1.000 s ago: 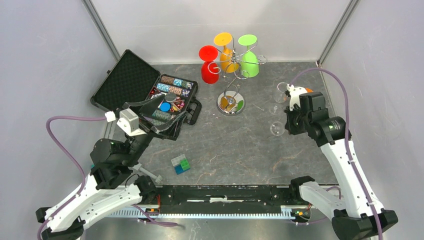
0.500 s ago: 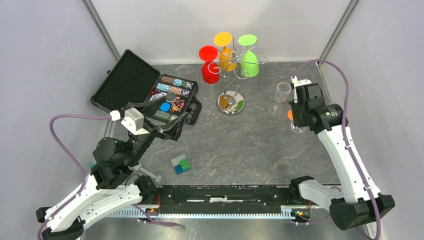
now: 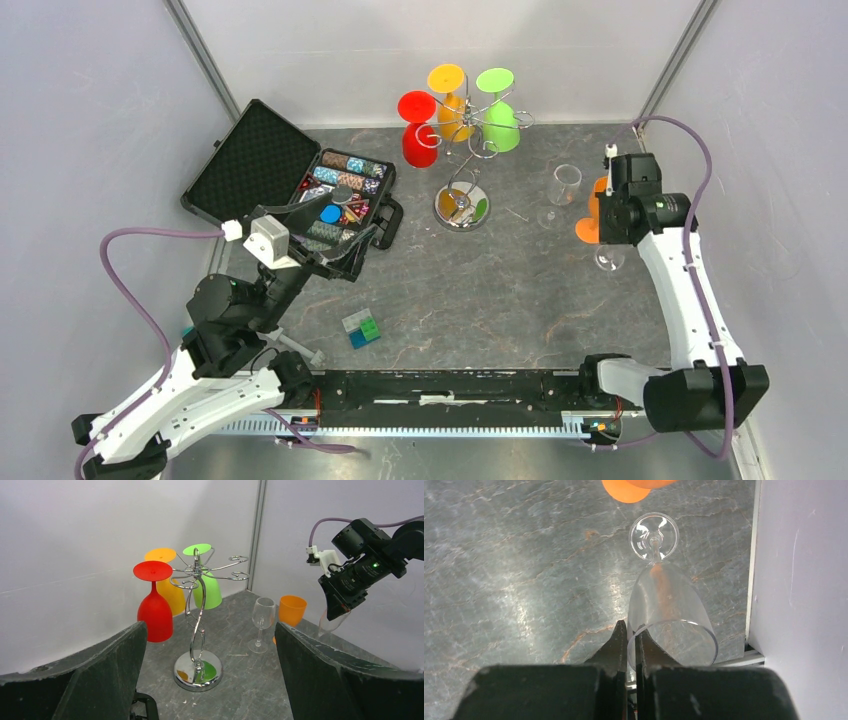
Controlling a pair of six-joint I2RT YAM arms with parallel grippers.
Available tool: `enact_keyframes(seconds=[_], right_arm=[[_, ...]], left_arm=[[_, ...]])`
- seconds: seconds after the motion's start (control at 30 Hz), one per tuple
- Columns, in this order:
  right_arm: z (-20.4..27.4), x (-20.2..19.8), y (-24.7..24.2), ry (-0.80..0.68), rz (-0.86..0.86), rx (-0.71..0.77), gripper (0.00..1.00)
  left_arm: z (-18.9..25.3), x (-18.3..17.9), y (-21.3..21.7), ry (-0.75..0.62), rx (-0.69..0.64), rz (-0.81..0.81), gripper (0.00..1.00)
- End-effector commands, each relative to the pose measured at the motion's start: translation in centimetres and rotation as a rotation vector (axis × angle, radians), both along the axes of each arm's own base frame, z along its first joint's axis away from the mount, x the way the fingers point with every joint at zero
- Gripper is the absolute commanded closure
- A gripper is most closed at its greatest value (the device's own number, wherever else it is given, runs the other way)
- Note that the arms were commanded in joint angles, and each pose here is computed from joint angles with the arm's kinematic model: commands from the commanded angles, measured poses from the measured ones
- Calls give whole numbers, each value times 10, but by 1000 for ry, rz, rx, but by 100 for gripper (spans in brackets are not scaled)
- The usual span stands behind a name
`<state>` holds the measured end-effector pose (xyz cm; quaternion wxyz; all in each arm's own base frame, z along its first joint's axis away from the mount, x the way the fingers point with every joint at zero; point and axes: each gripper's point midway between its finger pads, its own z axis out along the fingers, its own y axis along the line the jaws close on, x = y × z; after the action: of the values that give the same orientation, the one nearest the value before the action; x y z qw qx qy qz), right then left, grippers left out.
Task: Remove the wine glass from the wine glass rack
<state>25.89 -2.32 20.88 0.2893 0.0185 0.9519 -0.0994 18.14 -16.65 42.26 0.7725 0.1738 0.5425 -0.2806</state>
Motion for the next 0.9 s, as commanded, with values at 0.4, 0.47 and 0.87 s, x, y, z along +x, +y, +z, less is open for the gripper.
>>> enact_keyframes(seconds=[0.4, 0.47, 0.87], right_arm=[[25, 97, -78, -80, -222, 37, 100], [22, 106, -82, -89, -214, 85, 100], [7, 126, -100, -71, -228, 151, 100]], left_arm=[[9, -2, 2, -25, 3, 1, 0], [8, -2, 2, -24, 5, 3, 0], [2, 5, -1, -10, 33, 28, 0]])
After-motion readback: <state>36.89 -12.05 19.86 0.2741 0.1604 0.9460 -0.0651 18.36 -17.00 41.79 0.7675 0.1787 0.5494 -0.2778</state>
